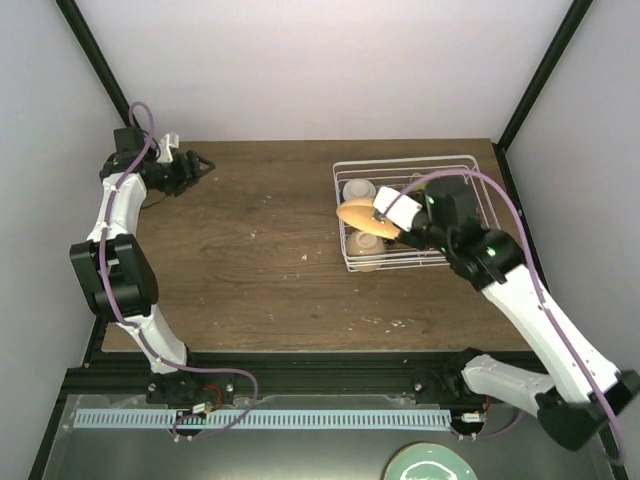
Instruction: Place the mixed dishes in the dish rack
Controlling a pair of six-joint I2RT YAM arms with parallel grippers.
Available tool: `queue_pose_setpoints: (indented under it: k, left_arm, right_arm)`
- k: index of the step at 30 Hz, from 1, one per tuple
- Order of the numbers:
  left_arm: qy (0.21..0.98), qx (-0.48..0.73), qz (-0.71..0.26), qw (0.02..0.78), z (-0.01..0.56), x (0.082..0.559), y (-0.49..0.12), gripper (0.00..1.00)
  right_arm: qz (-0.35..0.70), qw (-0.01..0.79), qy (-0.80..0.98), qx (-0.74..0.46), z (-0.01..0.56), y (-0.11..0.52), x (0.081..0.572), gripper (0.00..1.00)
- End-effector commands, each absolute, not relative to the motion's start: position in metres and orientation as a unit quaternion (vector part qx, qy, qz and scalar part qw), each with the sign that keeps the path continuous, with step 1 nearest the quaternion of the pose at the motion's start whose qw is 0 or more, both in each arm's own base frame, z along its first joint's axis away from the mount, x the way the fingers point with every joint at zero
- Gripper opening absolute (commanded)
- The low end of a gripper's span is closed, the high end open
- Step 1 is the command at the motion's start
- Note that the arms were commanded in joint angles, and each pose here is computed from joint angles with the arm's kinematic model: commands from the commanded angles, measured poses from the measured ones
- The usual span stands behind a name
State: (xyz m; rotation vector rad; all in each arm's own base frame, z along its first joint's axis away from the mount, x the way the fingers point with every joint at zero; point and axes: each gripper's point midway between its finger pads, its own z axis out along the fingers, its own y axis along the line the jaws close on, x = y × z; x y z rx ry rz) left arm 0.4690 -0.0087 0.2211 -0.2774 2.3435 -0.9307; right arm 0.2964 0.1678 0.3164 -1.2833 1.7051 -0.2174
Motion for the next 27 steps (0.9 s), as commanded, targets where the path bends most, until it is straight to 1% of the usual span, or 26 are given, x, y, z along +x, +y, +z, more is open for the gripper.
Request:
queue_pose_setpoints:
  k: [1,3,6,12,15,17,21,27]
  left_arm:
    - [0.874,-0.096,-0.366,0.304,0.225,0.476,-0.012,0.77]
    - [0.875,-0.095,-0.366,0.303,0.223,0.476,-0.012,0.77]
    - [0.875,-0.095,-0.367,0.301,0.221,0.476,-0.013,0.77]
    - [0.876,-0.096,-0.368,0.298,0.218,0.474,-0.013,0.77]
    - [0.875,-0.097,-0.368,0.298,0.218,0.474,-0.014,0.77]
    - [0.876,-0.097,-0.368,0.298,0.217,0.474,-0.013,0.77]
    - [0.875,-0.098,-0.370,0.296,0.216,0.476,-0.013,0.77]
    - [0.875,-0.096,-0.372,0.296,0.217,0.477,-0.013,0.77]
  right_arm:
    - [-0.199,0.548,0.636,-0.505,0.374,0.135,0.289,0.01]
    - [-0.215,0.523,0.651,-0.507,0.366,0.124,0.285,0.01]
    - [-0.233,0.469,0.674,-0.521,0.340,0.109,0.280,0.01]
    - [-0.237,0.415,0.701,-0.530,0.314,0.095,0.269,0.01]
    - [-0.259,0.355,0.720,-0.538,0.289,0.078,0.262,0.01]
    - [-0.266,0.329,0.728,-0.540,0.277,0.071,0.257,0.01]
    - [-0.284,0.311,0.731,-0.537,0.267,0.060,0.253,0.01]
    - [-0.329,0.303,0.713,-0.539,0.267,0.052,0.263,0.01]
